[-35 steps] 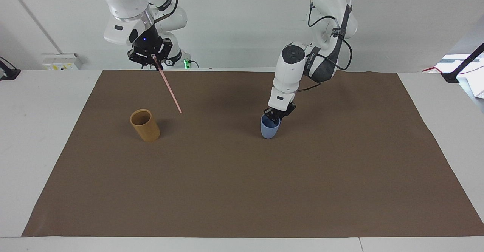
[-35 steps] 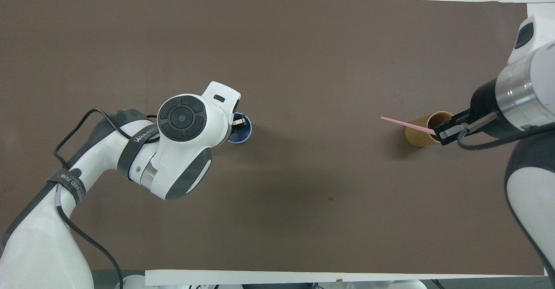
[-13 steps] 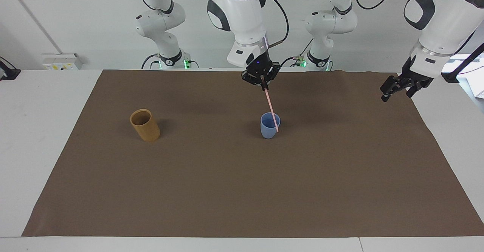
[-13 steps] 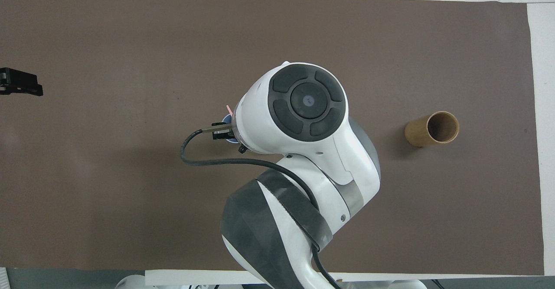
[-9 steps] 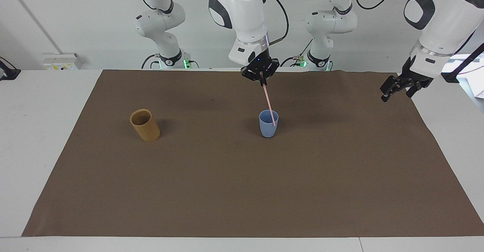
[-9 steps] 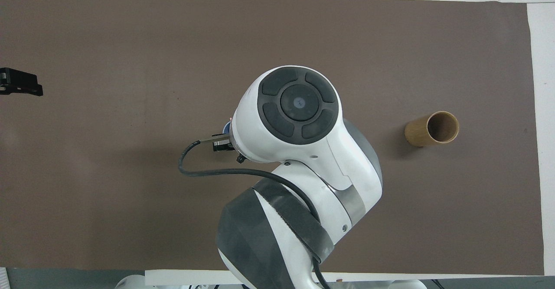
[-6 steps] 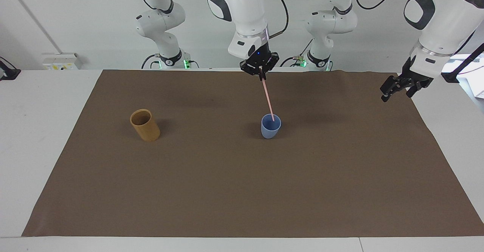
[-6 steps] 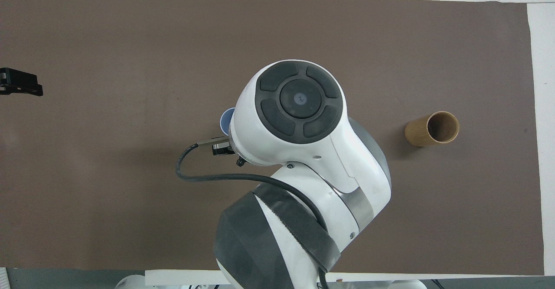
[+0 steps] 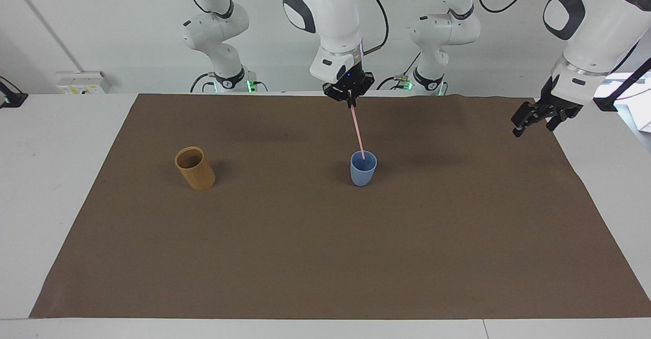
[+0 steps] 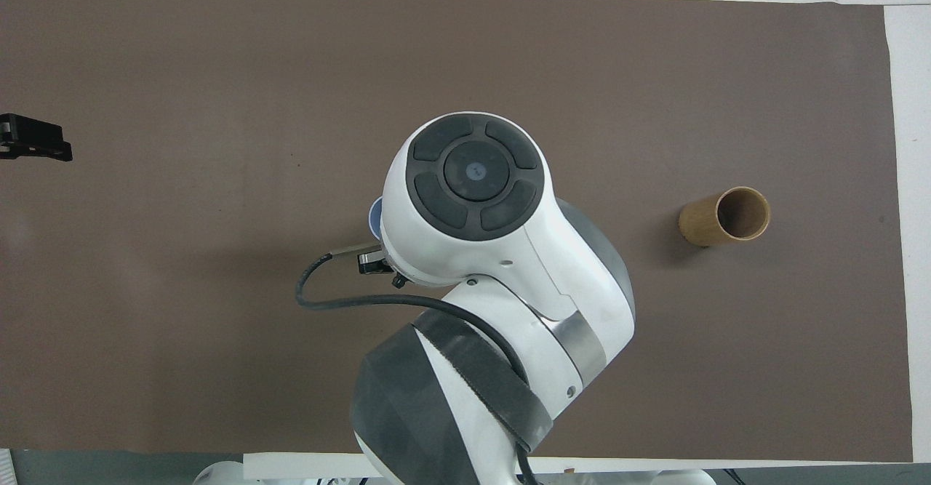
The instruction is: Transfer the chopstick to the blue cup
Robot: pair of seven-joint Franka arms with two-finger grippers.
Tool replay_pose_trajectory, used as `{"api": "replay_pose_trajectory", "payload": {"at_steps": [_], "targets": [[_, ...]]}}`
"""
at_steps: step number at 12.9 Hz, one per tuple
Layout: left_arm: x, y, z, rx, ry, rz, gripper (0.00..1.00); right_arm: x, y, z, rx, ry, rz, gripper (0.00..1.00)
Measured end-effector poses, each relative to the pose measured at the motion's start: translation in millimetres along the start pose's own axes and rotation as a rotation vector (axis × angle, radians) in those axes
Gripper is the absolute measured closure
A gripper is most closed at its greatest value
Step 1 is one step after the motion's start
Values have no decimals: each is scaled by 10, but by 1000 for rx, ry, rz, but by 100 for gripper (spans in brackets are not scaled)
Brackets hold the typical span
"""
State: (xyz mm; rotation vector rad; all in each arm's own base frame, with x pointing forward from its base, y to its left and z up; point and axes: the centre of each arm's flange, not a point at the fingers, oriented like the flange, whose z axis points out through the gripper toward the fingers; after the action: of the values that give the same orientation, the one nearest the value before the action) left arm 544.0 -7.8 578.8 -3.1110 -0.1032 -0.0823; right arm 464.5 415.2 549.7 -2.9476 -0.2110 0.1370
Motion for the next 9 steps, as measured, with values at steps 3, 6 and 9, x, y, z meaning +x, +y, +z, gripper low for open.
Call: {"api": "replay_pose_trajectory", "payload": {"at_steps": [3,6,9], "targets": [[0,0,0,0,0,0,0,15,22,-18,-29,23,-8,59],[0,0,0,0,0,0,0,121,182,-372,-110,138,-13,22],[0,0,0,0,0,0,0,229,1313,-1268,-178,201,78,0]]}}
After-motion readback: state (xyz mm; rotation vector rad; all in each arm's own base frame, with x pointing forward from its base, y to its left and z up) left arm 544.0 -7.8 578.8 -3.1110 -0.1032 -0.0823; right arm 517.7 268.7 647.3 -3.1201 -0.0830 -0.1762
